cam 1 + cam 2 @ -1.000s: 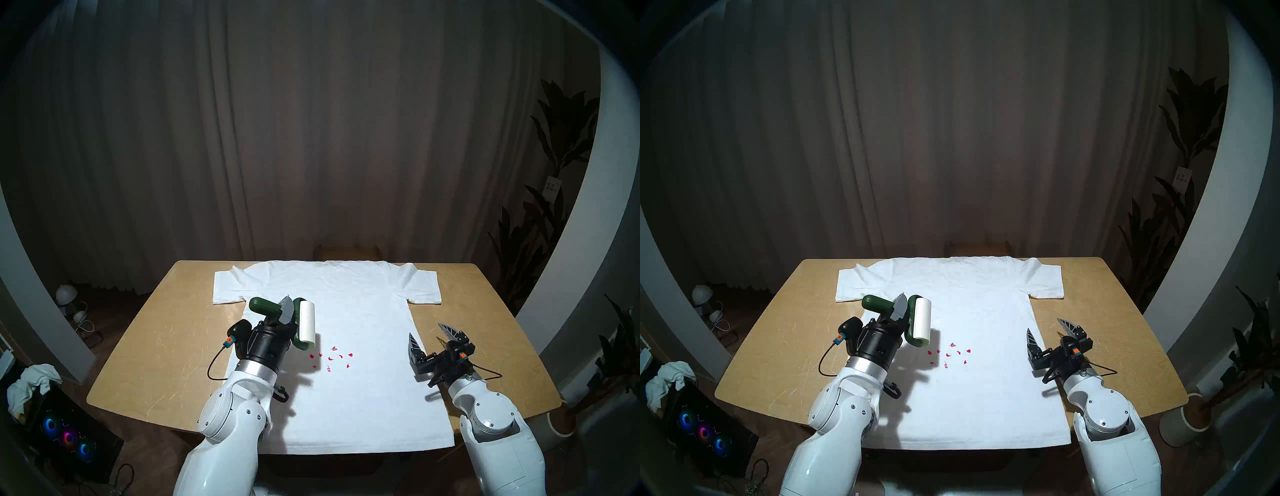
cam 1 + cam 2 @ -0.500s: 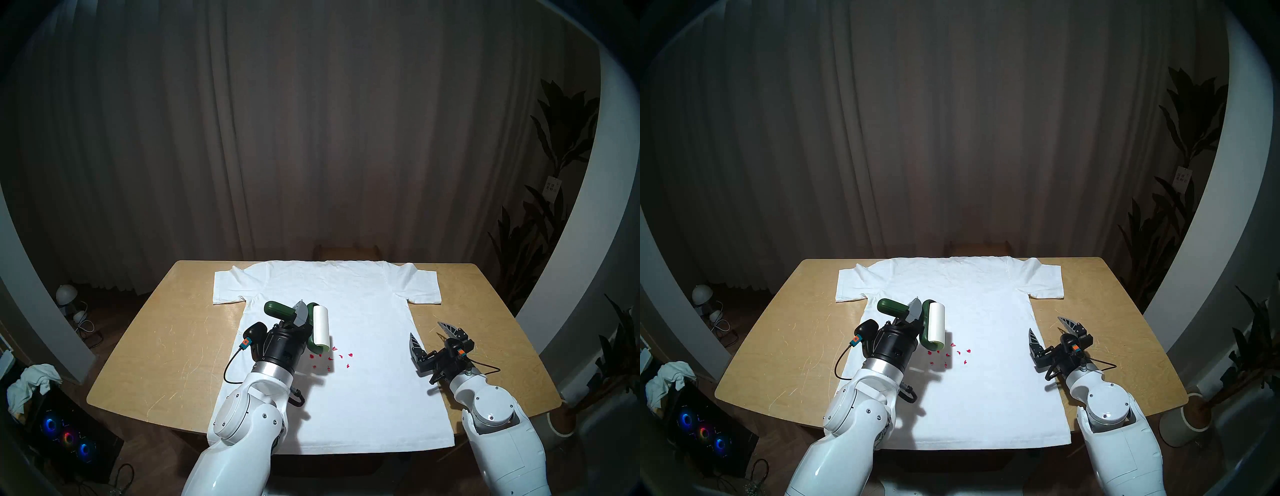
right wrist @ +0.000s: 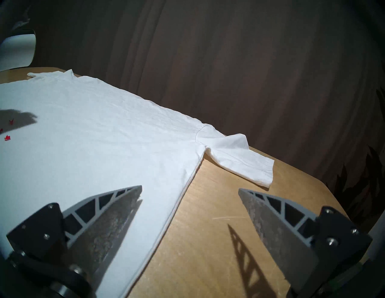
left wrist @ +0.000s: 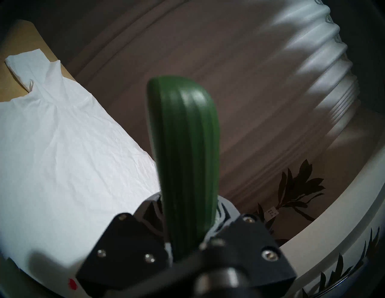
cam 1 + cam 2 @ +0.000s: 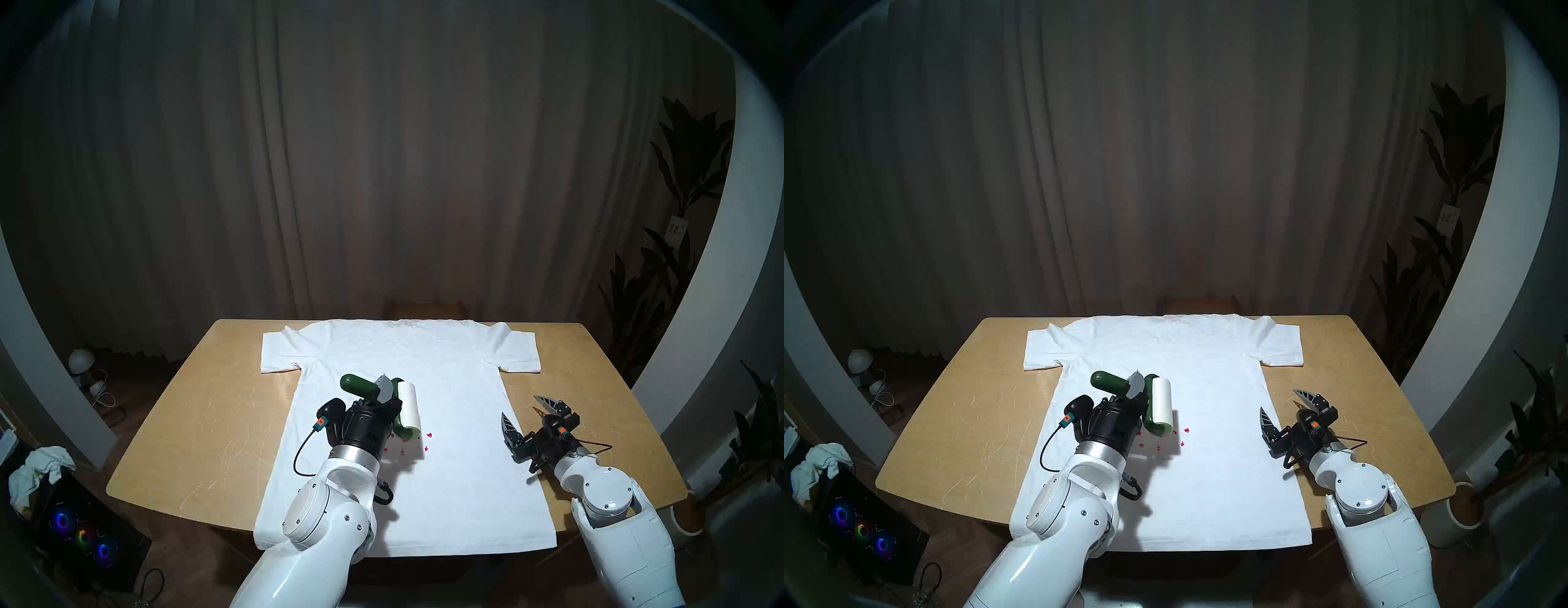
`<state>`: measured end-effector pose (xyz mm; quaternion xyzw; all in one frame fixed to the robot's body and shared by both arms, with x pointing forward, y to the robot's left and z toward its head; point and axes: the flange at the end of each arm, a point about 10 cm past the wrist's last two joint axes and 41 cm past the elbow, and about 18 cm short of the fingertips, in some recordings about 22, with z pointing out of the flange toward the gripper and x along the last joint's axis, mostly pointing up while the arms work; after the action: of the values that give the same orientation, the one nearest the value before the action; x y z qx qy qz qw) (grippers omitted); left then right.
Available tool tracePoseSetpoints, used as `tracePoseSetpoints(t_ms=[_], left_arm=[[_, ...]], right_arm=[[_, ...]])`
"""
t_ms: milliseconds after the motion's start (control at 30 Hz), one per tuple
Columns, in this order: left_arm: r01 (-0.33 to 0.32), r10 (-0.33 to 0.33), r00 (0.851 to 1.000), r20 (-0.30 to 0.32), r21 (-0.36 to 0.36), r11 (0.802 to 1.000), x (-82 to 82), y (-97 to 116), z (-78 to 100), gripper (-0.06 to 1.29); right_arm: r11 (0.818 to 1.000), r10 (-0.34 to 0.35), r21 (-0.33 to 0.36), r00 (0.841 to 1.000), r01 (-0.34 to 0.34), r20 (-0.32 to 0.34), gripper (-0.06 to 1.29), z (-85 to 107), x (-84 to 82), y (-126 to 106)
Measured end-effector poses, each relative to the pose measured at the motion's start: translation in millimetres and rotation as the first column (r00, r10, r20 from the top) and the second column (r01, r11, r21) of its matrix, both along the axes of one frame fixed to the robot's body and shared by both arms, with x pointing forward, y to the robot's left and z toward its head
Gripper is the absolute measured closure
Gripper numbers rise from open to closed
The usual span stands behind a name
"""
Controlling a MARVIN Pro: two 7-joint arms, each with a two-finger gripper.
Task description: Use the fur roller to clean a top
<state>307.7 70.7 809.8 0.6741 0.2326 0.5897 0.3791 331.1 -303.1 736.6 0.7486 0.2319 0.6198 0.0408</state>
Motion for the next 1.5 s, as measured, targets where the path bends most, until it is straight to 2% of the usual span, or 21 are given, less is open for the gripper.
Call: tracePoseSetpoints(t_ms=[367,667,1000,1233,1500], left_arm=[[-0.010,0.010,1.000,-0.012,0.010,1.000,-11.1,-20,-8.6,1.08],[0.026,-0.027,0.999,0.025,0.060,0.998,-11.8,-30,-15.5,1.08],[0.086,-0.089,0.996,0.016,0.136,0.987,-16.9,-42,-35.9,1.08],[0.098,-0.103,0.994,0.030,0.139,0.985,-16.0,-46,-34.3,1.08],[0.115,-0.119,0.992,0.037,0.110,0.987,-13.4,-53,-29.6,1.08]], right_arm=[[1.000,-0.003,-0.028,1.000,0.003,0.015,0.00,0.9,-8.6,-3],[0.999,-0.014,-0.039,1.000,0.015,0.027,0.00,0.6,-13.7,-1],[0.998,-0.034,-0.047,0.999,0.035,0.036,0.00,0.1,-15.5,5],[0.998,-0.038,-0.049,0.999,0.039,0.036,0.00,0.2,-16.3,12],[0.997,-0.034,-0.061,0.998,0.037,0.050,0.00,0.0,-17.4,15]])
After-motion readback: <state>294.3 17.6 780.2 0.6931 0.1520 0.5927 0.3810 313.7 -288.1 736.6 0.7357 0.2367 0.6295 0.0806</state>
